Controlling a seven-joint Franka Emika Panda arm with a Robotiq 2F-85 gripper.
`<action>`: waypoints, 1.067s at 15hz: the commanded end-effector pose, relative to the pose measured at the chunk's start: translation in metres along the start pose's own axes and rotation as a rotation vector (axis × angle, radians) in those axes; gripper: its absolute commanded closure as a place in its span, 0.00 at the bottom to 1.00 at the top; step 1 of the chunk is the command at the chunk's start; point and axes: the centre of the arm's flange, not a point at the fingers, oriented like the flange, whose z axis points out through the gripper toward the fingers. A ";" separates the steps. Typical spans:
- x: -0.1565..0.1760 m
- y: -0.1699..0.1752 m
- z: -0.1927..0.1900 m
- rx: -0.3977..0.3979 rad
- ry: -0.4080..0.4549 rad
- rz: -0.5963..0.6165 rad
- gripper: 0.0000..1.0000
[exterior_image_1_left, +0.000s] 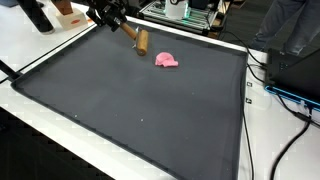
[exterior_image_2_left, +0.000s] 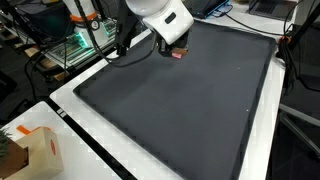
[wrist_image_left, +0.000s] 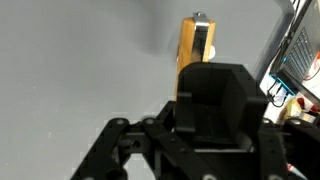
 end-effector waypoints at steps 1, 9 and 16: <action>-0.003 0.015 -0.004 0.044 0.019 -0.016 0.76; -0.008 0.030 0.003 0.040 0.018 -0.014 0.76; -0.005 0.029 0.011 0.022 0.010 -0.006 0.76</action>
